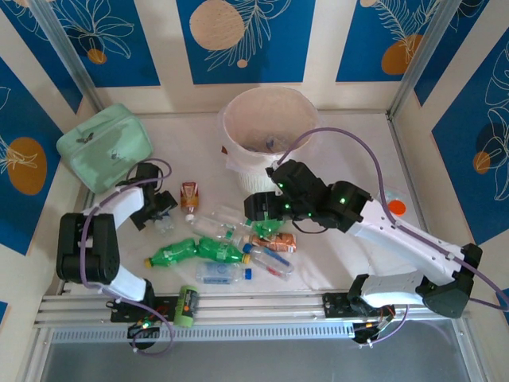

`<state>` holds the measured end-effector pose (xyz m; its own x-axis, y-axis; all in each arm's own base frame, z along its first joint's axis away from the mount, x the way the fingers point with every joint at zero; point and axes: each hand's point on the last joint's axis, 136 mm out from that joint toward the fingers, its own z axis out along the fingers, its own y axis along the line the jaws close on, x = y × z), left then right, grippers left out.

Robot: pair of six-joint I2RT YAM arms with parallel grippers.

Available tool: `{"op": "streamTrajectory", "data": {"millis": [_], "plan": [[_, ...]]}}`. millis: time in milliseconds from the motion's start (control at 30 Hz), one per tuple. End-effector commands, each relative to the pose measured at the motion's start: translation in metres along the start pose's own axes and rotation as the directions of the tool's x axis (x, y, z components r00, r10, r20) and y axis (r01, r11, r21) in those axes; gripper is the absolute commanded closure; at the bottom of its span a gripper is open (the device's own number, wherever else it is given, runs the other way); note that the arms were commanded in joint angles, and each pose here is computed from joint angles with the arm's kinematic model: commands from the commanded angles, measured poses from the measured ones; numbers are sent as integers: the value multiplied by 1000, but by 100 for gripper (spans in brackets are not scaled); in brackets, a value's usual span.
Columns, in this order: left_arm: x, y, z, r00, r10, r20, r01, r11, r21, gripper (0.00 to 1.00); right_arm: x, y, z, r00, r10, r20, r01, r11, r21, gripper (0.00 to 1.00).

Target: Put the plastic bottles in the bin

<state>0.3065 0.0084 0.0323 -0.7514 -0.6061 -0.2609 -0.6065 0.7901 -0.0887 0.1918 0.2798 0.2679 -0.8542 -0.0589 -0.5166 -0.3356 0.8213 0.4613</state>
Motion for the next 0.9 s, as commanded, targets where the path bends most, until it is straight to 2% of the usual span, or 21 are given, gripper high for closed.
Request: {"op": "streamTrajectory", "data": {"millis": [0, 333, 733, 867], "plan": [[-14, -5, 1, 999, -38, 9, 38, 999, 15, 12, -6, 6, -4, 1000, -4, 12, 4, 1000, 1, 18], [-4, -5, 14, 998, -50, -36, 51, 998, 31, 27, -12, 10, -2, 1000, -16, 12, 16, 1000, 8, 19], [0, -11, 4, 997, -76, -22, 78, 992, 102, 41, -17, 15, -8, 999, -2, 34, 2, 1000, -15, 19], [-1, -10, -3, 996, -94, -3, 94, 989, 117, 43, -18, 16, -11, 999, 1, 41, 0, 1000, -22, 19]]}}
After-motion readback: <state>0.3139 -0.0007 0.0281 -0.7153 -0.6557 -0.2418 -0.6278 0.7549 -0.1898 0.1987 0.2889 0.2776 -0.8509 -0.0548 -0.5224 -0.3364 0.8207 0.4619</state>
